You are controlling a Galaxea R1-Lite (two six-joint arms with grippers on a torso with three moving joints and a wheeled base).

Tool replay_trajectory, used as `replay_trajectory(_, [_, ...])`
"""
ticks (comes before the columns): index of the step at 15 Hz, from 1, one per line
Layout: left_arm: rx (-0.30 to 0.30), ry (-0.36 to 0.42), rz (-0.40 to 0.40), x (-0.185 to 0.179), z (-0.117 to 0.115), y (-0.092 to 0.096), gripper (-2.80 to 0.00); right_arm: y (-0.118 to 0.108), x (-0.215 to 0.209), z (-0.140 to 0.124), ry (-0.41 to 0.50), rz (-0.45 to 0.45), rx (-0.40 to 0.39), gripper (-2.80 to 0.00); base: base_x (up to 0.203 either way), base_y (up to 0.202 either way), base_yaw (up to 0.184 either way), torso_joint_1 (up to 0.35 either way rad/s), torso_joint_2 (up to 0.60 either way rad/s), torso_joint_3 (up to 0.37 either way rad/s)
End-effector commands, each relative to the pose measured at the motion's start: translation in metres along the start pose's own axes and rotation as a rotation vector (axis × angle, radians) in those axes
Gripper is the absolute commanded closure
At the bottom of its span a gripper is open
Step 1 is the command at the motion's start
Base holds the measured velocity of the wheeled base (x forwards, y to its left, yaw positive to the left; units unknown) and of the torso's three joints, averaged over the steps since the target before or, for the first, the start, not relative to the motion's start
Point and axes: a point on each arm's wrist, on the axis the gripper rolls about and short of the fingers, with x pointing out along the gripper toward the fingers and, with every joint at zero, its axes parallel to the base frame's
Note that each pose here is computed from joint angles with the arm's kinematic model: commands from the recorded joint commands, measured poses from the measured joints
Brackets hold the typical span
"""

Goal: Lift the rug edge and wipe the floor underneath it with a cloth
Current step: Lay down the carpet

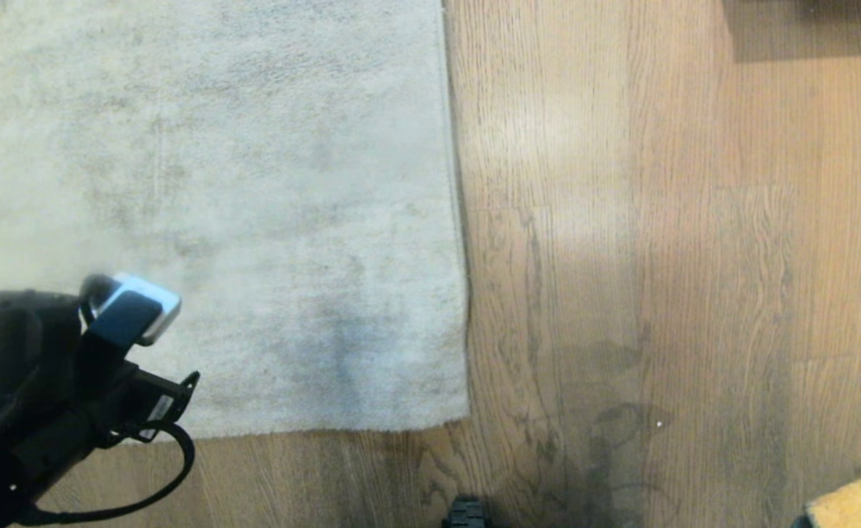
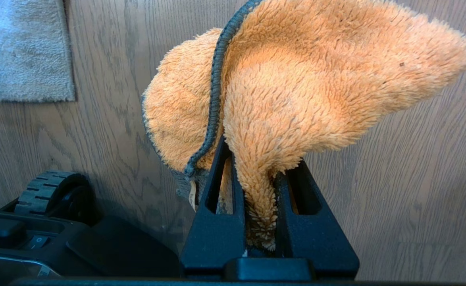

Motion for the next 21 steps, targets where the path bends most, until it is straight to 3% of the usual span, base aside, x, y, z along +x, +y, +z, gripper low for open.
replay_trajectory(1, [0.001,-0.019,-0.023,-0.003,0.003,-0.005,-2.8,0.0,0.0,0.0,0.001,0.001,-0.001,0.0,0.0,0.0,0.0,0.0,0.0,0.0])
replay_trajectory(6, [0.002,-0.01,-0.08,0.004,0.008,-0.022,-2.8,0.0,0.0,0.0,0.001,0.001,-0.001,0.0,0.0,0.0,0.0,0.0,0.0,0.0])
replay_trajectory(15, [-0.01,0.011,-0.208,0.012,0.019,-0.074,-2.8,0.0,0.0,0.0,0.001,0.001,-0.001,0.0,0.0,0.0,0.0,0.0,0.0,0.0])
replay_trajectory(16, [-0.02,0.018,-0.21,0.013,0.02,-0.08,0.0,0.0,0.0,0.0,0.001,0.001,-0.001,0.0,0.0,0.0,0.0,0.0,0.0,0.0])
replay_trajectory(21, [-0.047,0.022,-0.296,0.007,0.02,-0.104,0.0,0.0,0.0,0.0,0.001,0.001,-0.001,0.0,0.0,0.0,0.0,0.0,0.0,0.0])
